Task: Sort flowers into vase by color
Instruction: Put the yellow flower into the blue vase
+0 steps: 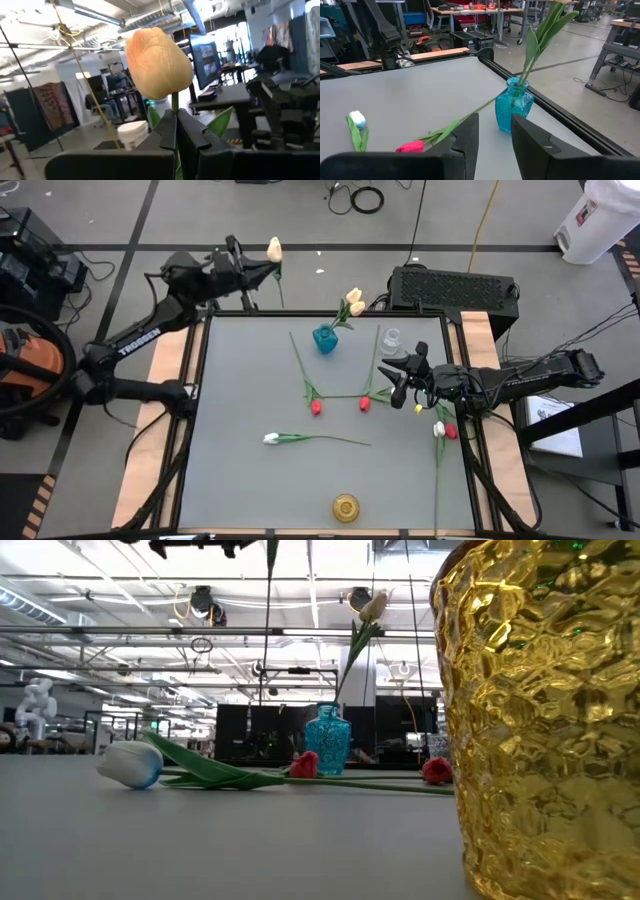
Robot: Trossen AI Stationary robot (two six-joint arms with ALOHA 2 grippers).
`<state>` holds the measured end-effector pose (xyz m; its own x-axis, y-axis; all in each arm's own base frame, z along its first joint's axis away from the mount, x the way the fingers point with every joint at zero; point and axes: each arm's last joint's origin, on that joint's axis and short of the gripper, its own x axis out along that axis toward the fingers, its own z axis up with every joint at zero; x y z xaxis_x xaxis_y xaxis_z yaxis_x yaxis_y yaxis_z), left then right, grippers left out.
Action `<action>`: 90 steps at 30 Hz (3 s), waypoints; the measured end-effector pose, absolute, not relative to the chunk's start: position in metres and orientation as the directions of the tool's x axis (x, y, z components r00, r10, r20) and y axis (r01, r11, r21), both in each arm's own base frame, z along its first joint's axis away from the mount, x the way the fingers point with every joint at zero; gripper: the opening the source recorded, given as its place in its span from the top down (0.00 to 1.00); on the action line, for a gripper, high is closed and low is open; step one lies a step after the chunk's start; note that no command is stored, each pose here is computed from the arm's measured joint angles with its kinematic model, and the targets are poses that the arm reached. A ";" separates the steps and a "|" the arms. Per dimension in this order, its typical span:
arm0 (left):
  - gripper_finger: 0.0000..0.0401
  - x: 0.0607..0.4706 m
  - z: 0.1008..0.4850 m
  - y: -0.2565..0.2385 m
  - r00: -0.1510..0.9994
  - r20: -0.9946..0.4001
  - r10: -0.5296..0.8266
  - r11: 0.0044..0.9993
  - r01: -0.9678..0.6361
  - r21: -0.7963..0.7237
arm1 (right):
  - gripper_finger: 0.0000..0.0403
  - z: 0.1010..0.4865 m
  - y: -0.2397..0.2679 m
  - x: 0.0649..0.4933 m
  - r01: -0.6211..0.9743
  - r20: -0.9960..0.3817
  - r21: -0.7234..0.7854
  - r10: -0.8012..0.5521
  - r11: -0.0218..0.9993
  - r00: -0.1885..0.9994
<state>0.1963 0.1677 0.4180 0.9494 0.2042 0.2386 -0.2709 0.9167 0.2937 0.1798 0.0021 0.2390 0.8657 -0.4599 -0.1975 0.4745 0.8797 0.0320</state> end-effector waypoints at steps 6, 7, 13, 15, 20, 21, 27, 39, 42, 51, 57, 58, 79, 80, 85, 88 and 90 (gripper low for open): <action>0.99 0.200 0.411 0.187 0.947 0.256 0.195 0.946 -0.250 0.205 | 0.74 0.239 0.002 0.180 0.475 -0.198 0.032 -0.460 0.880 0.866; 0.99 0.201 0.410 0.190 0.947 0.260 0.189 0.951 -0.242 0.191 | 0.74 0.239 0.002 0.180 0.474 -0.198 0.032 -0.460 0.880 0.866; 0.99 0.207 0.405 0.199 0.945 0.292 0.149 0.979 -0.182 0.092 | 0.74 0.239 0.002 0.180 0.475 -0.198 0.032 -0.460 0.879 0.866; 0.99 0.209 0.406 0.200 0.943 0.307 0.130 0.985 -0.157 0.068 | 0.74 0.239 0.002 0.180 0.474 -0.198 0.032 -0.460 0.880 0.866; 0.99 0.210 0.406 0.201 0.938 0.324 0.119 0.990 -0.137 0.035 | 0.74 0.239 0.002 0.180 0.474 -0.198 0.032 -0.460 0.880 0.866; 0.99 0.210 0.406 0.201 0.939 0.324 0.119 0.990 -0.137 0.034 | 0.74 0.239 0.002 0.180 0.475 -0.198 0.032 -0.460 0.880 0.866; 0.99 0.214 0.406 0.197 0.940 0.324 0.103 0.992 -0.119 0.030 | 0.74 0.239 0.002 0.180 0.475 -0.198 0.032 -0.460 0.880 0.866; 0.99 0.236 0.405 0.177 0.936 0.346 0.061 0.997 -0.074 0.025 | 0.74 0.239 0.002 0.180 0.475 -0.197 0.032 -0.460 0.880 0.866; 0.99 0.244 0.399 0.181 0.933 0.353 0.067 0.997 -0.079 0.018 | 0.74 0.239 0.002 0.180 0.474 -0.198 0.032 -0.460 0.880 0.866; 0.99 0.265 0.402 0.199 0.930 0.359 0.074 0.996 -0.085 0.014 | 0.74 0.239 0.002 0.180 0.474 -0.198 0.032 -0.460 0.880 0.866; 0.99 0.275 0.405 0.207 0.931 0.359 0.062 0.998 -0.062 -0.010 | 0.74 0.239 0.002 0.180 0.474 -0.198 0.032 -0.460 0.880 0.866; 0.99 0.276 0.403 0.208 0.933 0.355 0.062 0.998 -0.062 -0.013 | 0.74 0.239 0.002 0.180 0.475 -0.198 0.032 -0.460 0.880 0.866; 0.99 0.290 0.378 0.220 0.967 0.244 0.072 0.997 -0.075 0.001 | 0.74 0.239 0.002 0.180 0.475 -0.197 0.032 -0.460 0.880 0.866; 0.99 0.290 0.377 0.220 0.968 0.239 0.073 0.997 -0.078 0.012 | 0.74 0.239 0.002 0.180 0.475 -0.198 0.032 -0.460 0.880 0.866; 0.99 0.293 0.372 0.223 0.970 0.230 0.073 0.997 -0.080 0.020 | 0.74 0.239 0.002 0.180 0.475 -0.197 0.032 -0.460 0.880 0.866; 0.99 0.296 0.368 0.225 0.973 0.219 0.075 0.997 -0.080 0.011 | 0.74 0.239 0.002 0.180 0.475 -0.197 0.032 -0.460 0.880 0.866; 0.99 0.297 0.366 0.226 0.973 0.219 0.074 0.997 -0.079 0.012 | 0.74 0.239 0.002 0.180 0.475 -0.198 0.032 -0.460 0.880 0.866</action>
<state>0.2974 0.2258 0.3656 0.9729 0.0744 0.2189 -0.0788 0.9968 0.0117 0.1798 0.0021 0.2390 0.8657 -0.4599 -0.1976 0.4746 0.8796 0.0319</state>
